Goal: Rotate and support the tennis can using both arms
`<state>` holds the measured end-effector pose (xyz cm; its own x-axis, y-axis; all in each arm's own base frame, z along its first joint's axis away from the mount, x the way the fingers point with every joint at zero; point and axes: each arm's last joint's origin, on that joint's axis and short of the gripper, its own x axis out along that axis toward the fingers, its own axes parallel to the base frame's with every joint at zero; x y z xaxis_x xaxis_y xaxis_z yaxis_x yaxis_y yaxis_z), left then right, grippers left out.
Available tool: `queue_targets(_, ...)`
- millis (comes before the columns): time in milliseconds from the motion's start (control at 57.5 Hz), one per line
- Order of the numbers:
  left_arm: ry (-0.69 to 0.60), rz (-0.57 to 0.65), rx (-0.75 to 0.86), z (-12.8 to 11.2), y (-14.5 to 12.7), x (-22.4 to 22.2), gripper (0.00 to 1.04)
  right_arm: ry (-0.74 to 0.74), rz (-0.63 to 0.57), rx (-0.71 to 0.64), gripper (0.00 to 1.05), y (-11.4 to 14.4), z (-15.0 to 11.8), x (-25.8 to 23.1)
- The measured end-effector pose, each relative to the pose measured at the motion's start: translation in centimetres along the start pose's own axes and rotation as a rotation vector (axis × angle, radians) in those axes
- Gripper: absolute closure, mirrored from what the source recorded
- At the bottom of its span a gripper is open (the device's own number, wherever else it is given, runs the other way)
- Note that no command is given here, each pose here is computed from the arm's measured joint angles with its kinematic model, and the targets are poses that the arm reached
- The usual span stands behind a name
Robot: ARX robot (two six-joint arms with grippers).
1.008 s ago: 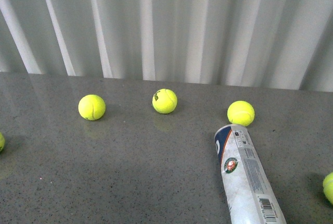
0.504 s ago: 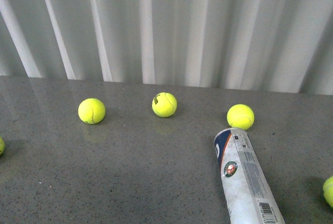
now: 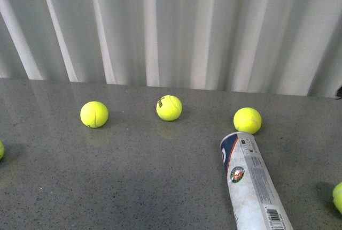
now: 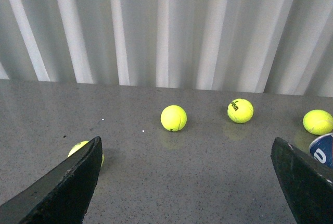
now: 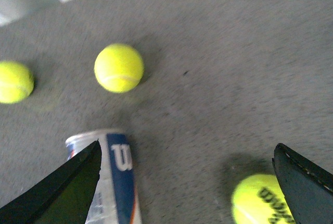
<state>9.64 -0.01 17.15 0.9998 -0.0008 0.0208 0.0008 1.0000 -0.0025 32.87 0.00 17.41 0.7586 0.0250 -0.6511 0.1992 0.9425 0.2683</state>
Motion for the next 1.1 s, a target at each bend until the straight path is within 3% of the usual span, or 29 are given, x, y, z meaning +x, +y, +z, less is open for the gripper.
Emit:
queue_targets(156, 0.0, 0.0, 0.0, 0.0, 0.0, 0.0, 0.07, 0.163, 0.049, -0.074, 0.07, 3.5, -1.5, 2.8)
queue_targets(348, 0.0, 0.0, 0.0, 0.0, 0.0, 0.0, 0.07, 0.271, 0.073, -0.141, 0.07, 5.4, -3.3, 3.8)
queue_targets(661, 0.0, 0.0, 0.0, 0.0, 0.0, 0.0, 0.07, 0.367, 0.109, -0.198, 0.07, 5.8, -5.9, 6.0)
queue_targets(1095, 0.0, 0.0, 0.0, 0.0, 0.0, 0.0, 0.07, 0.379, 0.117, -0.203, 0.07, 6.5, -7.0, 9.3)
